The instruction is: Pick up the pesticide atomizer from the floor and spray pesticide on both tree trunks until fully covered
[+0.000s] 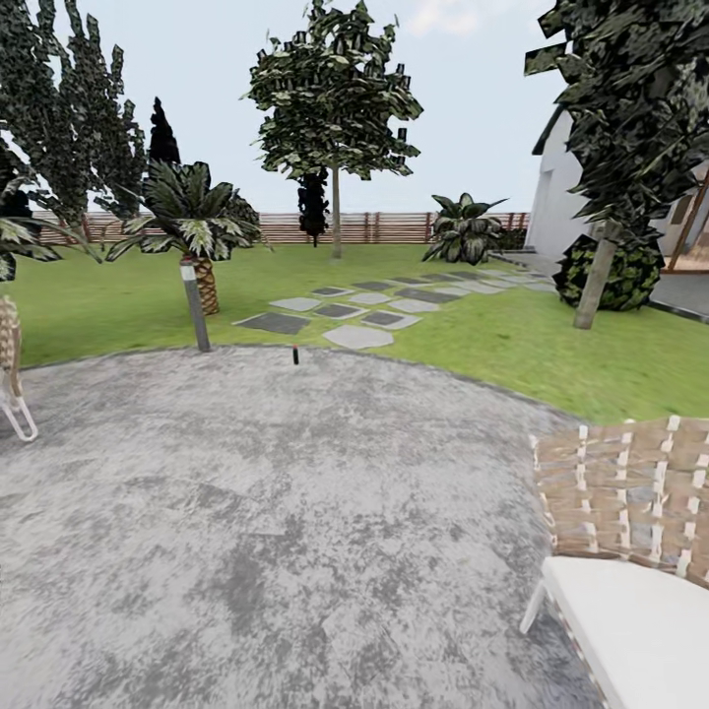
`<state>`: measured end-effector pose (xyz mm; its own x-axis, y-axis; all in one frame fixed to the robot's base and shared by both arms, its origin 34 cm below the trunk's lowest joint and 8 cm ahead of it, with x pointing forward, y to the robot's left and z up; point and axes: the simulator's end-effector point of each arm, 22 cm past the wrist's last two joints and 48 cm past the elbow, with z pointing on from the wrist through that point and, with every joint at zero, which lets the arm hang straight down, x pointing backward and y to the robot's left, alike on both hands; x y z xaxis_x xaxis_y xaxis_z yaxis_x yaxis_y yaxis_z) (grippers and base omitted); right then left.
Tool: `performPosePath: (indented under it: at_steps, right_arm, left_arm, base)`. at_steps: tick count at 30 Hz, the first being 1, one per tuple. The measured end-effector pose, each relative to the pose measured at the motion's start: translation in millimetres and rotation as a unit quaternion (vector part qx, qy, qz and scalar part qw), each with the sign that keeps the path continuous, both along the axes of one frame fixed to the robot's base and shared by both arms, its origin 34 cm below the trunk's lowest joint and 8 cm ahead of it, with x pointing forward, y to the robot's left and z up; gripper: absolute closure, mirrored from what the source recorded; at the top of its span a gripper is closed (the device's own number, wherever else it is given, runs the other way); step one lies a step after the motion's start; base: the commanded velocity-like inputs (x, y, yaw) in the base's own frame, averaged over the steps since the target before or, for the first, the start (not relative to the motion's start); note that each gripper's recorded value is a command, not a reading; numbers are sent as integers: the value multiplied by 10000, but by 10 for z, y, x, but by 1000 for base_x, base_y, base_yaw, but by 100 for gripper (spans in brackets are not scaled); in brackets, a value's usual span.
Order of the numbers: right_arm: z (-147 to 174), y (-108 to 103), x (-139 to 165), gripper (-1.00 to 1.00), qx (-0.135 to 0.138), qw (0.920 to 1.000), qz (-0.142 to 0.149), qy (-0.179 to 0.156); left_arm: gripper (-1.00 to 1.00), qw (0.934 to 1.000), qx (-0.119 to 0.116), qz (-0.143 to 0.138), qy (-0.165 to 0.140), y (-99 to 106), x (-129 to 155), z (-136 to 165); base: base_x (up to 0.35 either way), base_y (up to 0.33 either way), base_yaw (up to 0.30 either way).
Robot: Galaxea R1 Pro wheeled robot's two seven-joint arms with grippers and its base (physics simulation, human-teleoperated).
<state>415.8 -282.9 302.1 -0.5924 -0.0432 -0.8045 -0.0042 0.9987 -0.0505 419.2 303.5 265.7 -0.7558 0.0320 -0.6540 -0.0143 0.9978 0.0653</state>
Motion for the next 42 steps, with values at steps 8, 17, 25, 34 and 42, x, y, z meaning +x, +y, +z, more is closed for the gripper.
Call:
performPosePath:
  at_steps: [8,17,25,34,42]
  right_arm:
    - [4,2,4,-100,5,10000,2,-6]
    - [18,21,24,-100,13,10000,27,-31]
    - [26,14,33,-100,13,10000,17,-44]
    - [7,7,12,-100,6,10000,2,-14]
    - [-12,-5,-5,-100,2,10000,-14,16]
  left_arm:
    - [-100,10000,-1,1,0,-1,-1,0]
    - [-100,10000,-4,2,0,-4,0,0]
    - [-100,10000,0,1,0,0,0,0]
    - [-100,10000,0,3,12,1,-8,-8]
    - [-100,10000,0,3,39,1,-25,-25]
  base:
    - [336,0,16]
    - [336,0,0]
    - [336,0,0]
    - [336,0,59]
    - [336,0,125]
